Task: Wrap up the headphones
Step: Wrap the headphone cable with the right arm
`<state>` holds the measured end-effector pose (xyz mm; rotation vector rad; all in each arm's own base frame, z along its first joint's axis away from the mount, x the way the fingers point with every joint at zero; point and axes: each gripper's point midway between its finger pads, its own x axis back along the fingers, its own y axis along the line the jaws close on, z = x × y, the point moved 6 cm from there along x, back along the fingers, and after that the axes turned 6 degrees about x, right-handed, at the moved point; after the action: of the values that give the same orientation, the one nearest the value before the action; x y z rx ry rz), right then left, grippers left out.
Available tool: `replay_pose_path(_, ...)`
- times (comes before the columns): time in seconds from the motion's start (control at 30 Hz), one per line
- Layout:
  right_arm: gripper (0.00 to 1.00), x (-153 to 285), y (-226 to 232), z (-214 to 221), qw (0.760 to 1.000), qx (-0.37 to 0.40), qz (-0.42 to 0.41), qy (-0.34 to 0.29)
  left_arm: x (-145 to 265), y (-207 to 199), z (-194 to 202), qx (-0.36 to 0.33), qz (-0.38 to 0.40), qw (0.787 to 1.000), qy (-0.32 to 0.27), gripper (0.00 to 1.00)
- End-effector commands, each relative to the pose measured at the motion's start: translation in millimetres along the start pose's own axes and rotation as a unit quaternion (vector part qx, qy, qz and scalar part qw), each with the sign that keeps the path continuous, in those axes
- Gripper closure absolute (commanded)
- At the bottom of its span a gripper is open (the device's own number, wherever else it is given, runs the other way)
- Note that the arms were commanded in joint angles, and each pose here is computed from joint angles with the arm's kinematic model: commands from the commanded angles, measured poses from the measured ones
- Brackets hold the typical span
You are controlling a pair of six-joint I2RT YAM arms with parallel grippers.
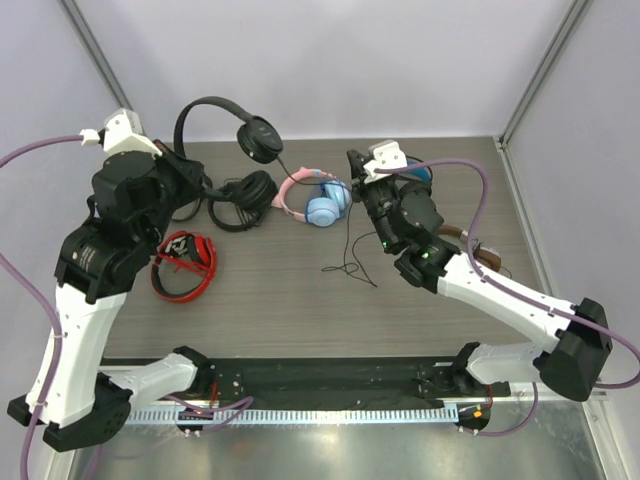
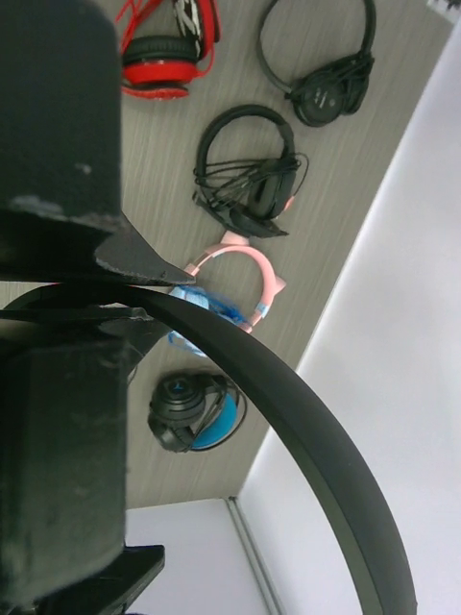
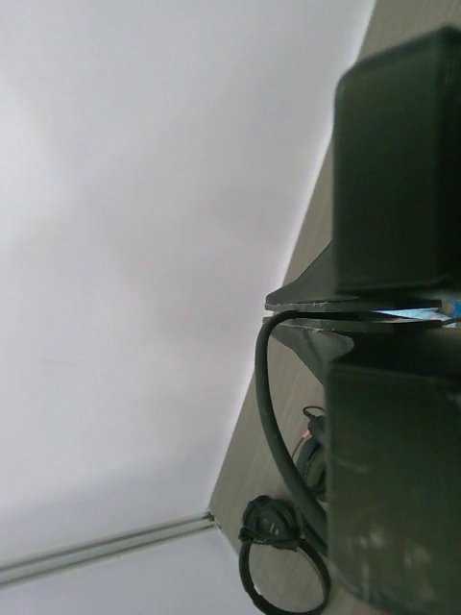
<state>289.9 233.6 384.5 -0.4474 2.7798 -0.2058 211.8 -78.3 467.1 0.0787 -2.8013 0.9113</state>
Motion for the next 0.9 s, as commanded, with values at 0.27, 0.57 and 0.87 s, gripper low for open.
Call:
replay_pose_path(0.27,0.99,-27.0,28.3,19.0,0.998,0.018,-0.048,0.02,0.8,-51.5,-3.5,0.089,0.116,0.987,0.064,1.0)
replay_pose_path(0.57,0.99,-65.3,67.4,32.2,0.994,-0.037,-0.105,0.023,4.5,-77.9,6.0,0.155,0.198,0.958,0.139,1.0)
replay_pose_path(0.87,0.99,-39.6,77.3,53.0,0.985,-0.09,-0.141,0.047,-13.9,-83.5,9.9,0.227,0.225,0.934,0.157,1.0)
